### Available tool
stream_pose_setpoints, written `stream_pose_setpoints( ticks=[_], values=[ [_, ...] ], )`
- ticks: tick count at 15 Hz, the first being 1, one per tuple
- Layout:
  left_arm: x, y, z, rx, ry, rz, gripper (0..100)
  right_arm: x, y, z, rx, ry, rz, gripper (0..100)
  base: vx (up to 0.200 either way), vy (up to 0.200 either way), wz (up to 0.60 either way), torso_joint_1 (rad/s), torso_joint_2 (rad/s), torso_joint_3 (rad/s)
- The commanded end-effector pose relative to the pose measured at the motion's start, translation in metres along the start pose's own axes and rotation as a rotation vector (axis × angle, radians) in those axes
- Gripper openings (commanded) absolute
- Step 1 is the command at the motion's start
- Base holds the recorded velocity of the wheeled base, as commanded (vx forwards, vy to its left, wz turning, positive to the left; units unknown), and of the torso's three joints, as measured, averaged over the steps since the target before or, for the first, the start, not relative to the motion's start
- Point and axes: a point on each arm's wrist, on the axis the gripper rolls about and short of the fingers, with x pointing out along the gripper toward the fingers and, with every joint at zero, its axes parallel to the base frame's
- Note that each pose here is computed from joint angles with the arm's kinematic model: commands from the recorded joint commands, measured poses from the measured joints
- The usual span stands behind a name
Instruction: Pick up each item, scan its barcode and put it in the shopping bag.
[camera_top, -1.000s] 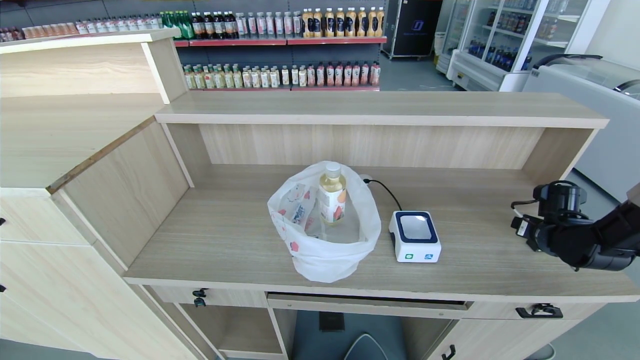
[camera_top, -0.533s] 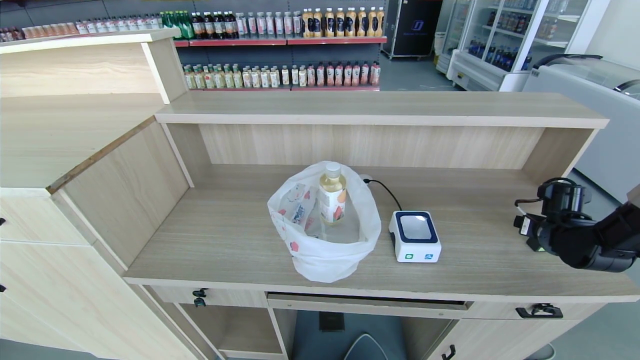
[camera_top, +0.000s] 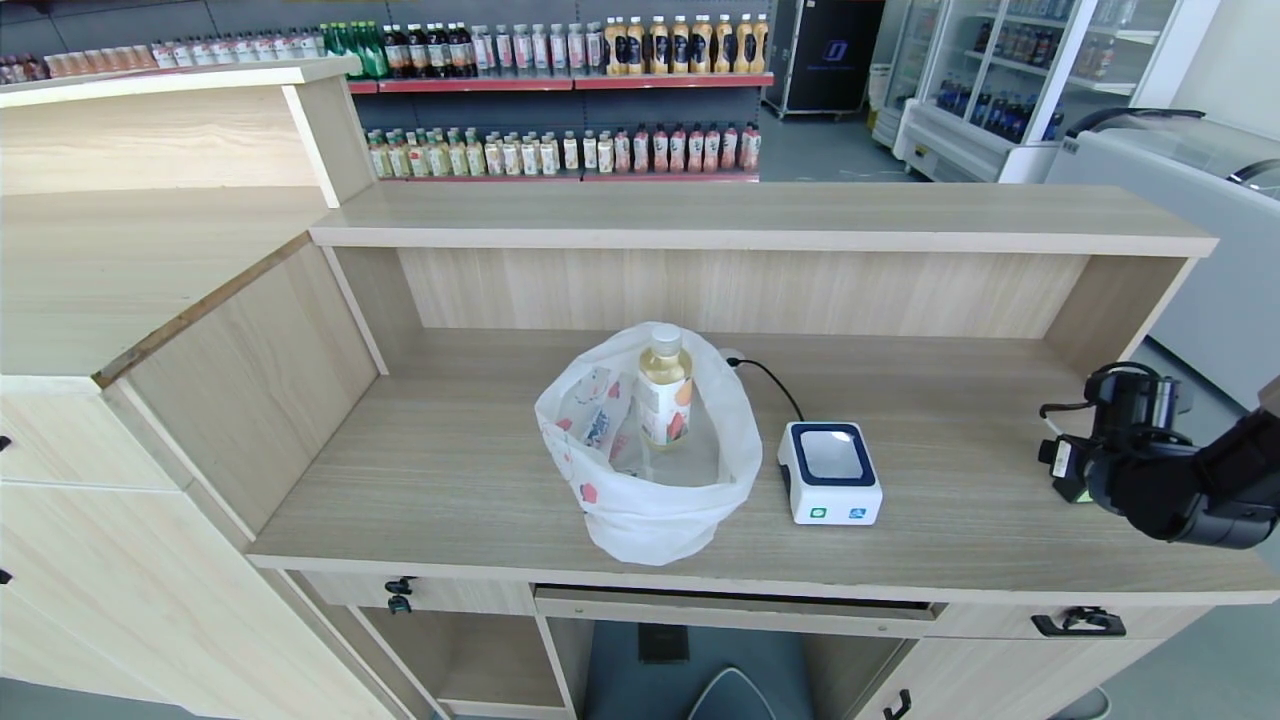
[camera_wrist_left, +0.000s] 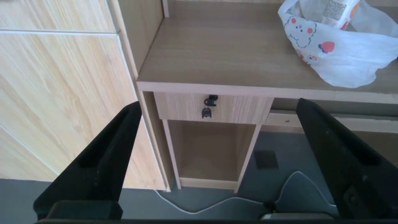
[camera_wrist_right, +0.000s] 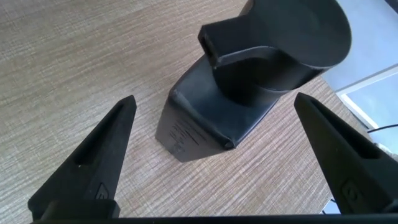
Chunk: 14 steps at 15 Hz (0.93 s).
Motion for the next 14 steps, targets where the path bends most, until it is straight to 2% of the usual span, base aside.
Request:
stream_pose_setpoints(
  ticks=[1,11,12,14],
  values=[
    [0.0000,0.0000,0.0000,0.000,0.000,0.000,100,0.0025,-0.0003,-0.0009,0.001,0.001,-0.004,100,0.000,0.000,0.00,0.000,0.00,0.000],
    [0.0000,0.0000,0.0000,0.000,0.000,0.000,100,0.0066,0.0029,0.0007,-0.003,-0.030,-0.002,100,0.000,0.000,0.00,0.000,0.00,0.000],
    [0.0000,0.0000,0.0000,0.000,0.000,0.000,100,0.0069,0.0031,0.0005,-0.002,-0.031,-0.002,0,0.000,0.000,0.00,0.000,0.00,0.000],
    [0.0000,0.0000,0.0000,0.000,0.000,0.000,100,0.0068,0.0030,0.0001,-0.003,-0.030,-0.002,0,0.000,0.000,0.00,0.000,0.00,0.000]
  ],
)
